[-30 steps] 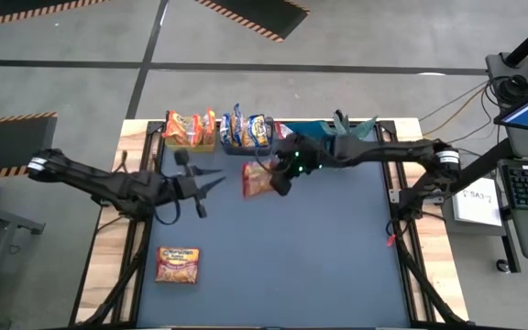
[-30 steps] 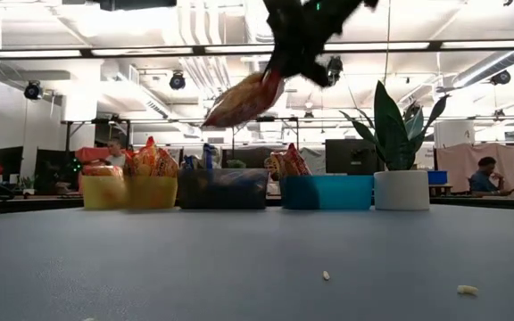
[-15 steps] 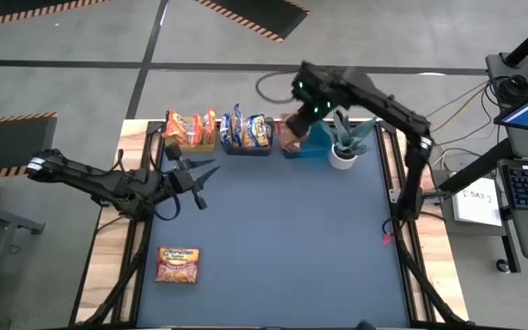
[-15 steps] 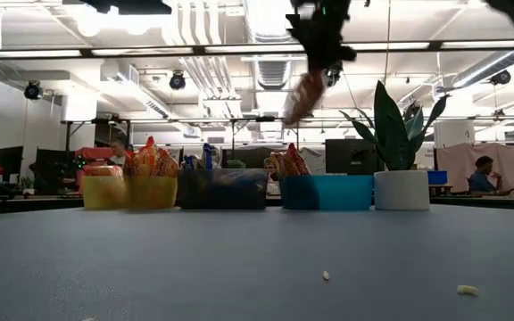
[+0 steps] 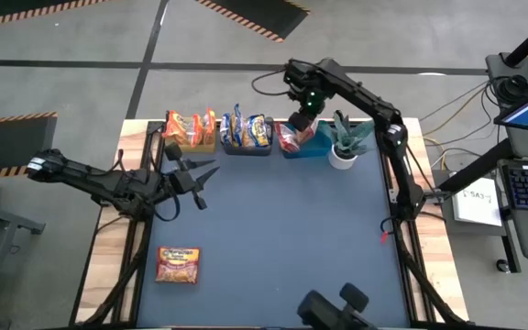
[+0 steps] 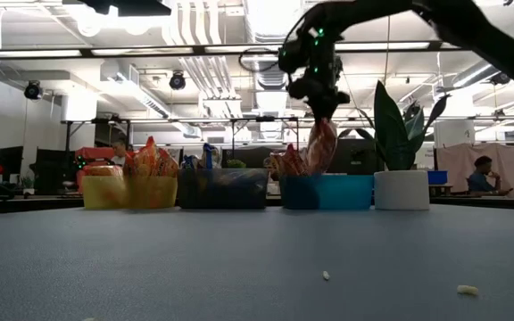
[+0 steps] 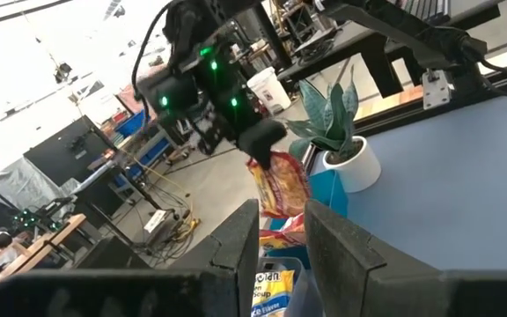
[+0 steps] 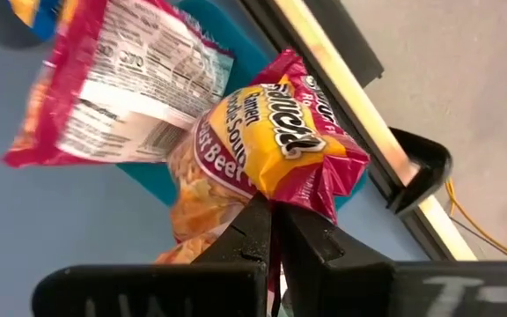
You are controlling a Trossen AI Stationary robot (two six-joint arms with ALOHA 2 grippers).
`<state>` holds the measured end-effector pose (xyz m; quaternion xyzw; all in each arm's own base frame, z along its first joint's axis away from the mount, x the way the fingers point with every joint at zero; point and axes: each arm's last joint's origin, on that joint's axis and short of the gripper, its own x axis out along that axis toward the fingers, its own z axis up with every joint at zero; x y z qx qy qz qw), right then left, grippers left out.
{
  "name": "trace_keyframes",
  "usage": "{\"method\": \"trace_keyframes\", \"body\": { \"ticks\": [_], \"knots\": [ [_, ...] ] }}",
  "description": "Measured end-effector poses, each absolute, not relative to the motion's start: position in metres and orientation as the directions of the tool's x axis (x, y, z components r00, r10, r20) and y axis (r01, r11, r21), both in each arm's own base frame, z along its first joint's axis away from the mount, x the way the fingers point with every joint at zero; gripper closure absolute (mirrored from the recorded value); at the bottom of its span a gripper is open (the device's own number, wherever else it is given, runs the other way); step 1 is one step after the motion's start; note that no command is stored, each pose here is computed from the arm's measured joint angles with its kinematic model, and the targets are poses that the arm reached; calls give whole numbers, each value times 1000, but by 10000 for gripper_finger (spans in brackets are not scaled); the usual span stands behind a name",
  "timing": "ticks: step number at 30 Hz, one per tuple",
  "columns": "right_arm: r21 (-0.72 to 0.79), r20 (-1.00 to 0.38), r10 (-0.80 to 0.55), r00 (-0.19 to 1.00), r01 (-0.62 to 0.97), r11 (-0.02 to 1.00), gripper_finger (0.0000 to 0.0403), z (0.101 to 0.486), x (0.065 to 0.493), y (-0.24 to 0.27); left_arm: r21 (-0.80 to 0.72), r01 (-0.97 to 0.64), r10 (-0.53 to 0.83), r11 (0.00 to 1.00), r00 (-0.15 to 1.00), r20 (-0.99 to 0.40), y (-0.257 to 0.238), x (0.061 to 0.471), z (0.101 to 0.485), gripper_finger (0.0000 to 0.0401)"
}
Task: Sort Maruchan noodles
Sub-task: Put the red noodle pack into the blue bin
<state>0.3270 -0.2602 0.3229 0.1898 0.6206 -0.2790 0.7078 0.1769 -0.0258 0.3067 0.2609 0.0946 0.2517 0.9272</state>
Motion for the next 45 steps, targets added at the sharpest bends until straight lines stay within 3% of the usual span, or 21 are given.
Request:
{"method": "trace_keyframes", "body": {
  "ticks": [10, 17, 24, 32, 45],
  "knots": [
    [-132, -989, -148, -22, 592, 795, 394, 287, 343, -269, 543, -409, 516, 733, 855, -54, -26, 177, 305, 324],
    [-119, -988, -153, 3, 614, 781, 391, 279, 350, -273, 544, -408, 516, 733, 855, -54, -26, 177, 305, 324],
    [-64, -993, -110, 37, 614, 787, 341, 270, 357, -273, 544, -408, 516, 734, 855, -54, -26, 177, 305, 324],
    [-97, -987, -159, 37, 649, 754, 299, 277, 356, -272, 544, -408, 515, 734, 855, -54, -26, 177, 305, 324],
    [-83, -969, -211, 127, 638, 766, 333, 283, 372, -261, 543, -406, 515, 735, 855, -57, -26, 177, 305, 324]
  ]
}}
